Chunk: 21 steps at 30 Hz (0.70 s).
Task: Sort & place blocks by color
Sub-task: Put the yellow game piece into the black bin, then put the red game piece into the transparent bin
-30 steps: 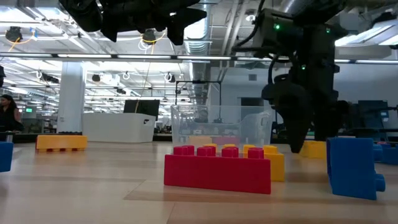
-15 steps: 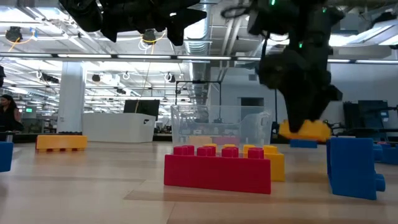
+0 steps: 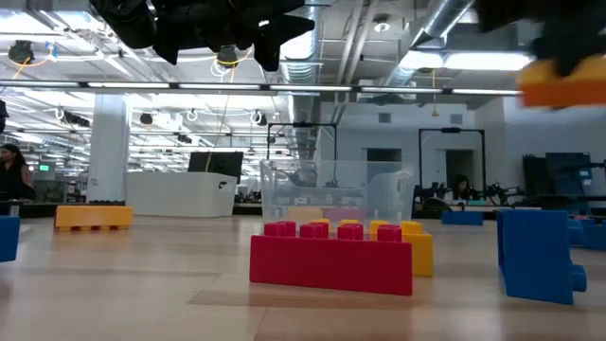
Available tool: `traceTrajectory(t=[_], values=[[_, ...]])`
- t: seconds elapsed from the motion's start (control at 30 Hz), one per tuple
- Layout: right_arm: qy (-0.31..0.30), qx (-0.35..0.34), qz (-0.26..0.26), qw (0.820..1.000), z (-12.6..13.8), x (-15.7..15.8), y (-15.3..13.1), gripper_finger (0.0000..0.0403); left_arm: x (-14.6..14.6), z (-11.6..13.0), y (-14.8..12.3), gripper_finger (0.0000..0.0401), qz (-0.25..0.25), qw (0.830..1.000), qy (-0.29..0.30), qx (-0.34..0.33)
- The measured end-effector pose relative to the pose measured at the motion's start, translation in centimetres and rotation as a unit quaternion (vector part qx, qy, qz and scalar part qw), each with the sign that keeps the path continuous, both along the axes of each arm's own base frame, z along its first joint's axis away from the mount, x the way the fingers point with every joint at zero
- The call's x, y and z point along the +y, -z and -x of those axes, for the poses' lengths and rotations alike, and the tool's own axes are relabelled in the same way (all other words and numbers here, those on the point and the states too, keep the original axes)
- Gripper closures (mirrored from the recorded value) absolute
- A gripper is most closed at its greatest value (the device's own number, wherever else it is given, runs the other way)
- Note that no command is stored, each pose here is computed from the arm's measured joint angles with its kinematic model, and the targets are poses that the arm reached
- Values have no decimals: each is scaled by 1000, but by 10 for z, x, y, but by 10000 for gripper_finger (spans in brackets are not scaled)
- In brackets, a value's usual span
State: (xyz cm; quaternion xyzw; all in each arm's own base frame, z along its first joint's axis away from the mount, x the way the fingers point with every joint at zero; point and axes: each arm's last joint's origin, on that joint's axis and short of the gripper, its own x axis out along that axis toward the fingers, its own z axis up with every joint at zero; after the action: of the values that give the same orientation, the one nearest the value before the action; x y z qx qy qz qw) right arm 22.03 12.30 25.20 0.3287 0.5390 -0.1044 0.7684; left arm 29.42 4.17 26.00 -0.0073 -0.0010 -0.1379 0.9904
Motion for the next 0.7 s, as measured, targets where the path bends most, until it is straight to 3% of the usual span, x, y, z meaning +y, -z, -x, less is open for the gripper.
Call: traceTrajectory(t=[0.23,0.33,0.5,0.7], values=[[39,56,-56,996,34,52,7,269,0,0,0,191,0,1000,0,-2],[48,82,-50,994,44,68,16,260,0,-1,-2,191,0,1000,0,-4],[67,124,-22,990,49,79,33,190,0,-1,-5,191,0,1000,1,-7],[62,167,-31,984,46,83,42,114,0,-1,-5,191,-19,1000,0,-14]])
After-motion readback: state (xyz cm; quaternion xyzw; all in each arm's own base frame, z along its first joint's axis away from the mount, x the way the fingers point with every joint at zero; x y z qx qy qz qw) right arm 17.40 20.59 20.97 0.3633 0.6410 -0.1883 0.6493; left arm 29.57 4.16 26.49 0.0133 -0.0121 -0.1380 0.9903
